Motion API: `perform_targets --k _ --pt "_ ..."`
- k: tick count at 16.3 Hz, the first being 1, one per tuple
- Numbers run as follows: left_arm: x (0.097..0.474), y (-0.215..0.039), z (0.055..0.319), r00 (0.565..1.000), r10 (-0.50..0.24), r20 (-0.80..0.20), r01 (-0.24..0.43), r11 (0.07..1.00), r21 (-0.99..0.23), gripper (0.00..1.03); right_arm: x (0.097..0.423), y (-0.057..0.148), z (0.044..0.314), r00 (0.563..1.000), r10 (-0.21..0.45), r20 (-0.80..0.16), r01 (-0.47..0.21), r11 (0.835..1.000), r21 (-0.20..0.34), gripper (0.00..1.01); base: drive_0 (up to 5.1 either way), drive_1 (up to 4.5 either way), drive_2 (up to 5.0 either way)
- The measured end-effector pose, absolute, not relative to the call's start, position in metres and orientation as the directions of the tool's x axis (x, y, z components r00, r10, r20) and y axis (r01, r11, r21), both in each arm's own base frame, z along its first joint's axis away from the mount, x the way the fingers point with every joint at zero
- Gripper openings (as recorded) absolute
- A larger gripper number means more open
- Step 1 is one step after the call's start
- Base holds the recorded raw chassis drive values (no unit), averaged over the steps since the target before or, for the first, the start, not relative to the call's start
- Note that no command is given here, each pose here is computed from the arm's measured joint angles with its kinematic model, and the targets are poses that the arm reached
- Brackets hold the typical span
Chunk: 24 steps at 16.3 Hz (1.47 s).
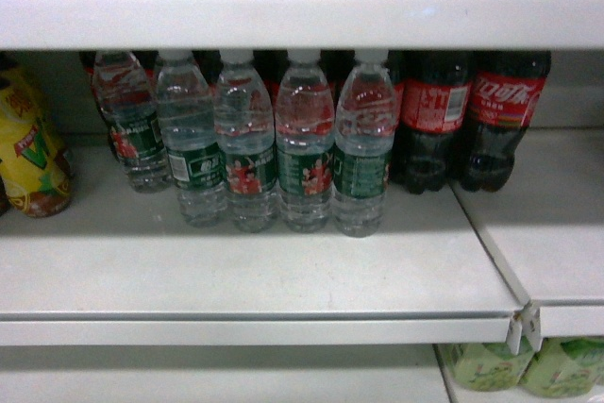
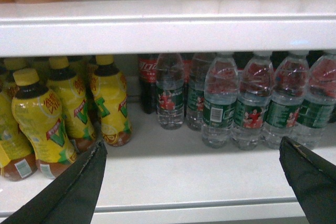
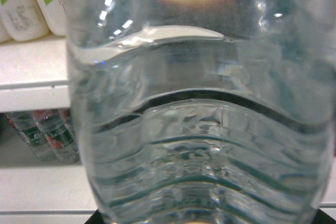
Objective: Move water from second to third shelf
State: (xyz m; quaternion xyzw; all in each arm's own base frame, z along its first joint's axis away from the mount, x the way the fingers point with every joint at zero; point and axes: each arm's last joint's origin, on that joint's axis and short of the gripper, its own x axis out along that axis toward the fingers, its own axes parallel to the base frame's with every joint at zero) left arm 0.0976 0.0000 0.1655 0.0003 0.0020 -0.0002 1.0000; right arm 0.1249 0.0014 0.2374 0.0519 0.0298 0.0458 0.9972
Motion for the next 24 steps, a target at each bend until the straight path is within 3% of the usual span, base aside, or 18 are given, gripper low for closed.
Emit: perform_targets --k 17,24 --pt "0.0976 0.0 0.1657 1.0 0.0 -0.001 0.0 1.0 0.001 0.98 0.1249 0.0014 0.2382 0.994 0.095 -0.051 -0.089 0.99 0.105 0.41 0.0 0.0 0.0" --pt "0.0976 0.0 0.1656 1.0 0.0 -0.002 0.0 1.0 0.001 0.98 0.1249 0.0005 0.2381 0.995 0.084 -0.053 -0.078 0.991 0.105 0.41 -4.6 2.43 2.4"
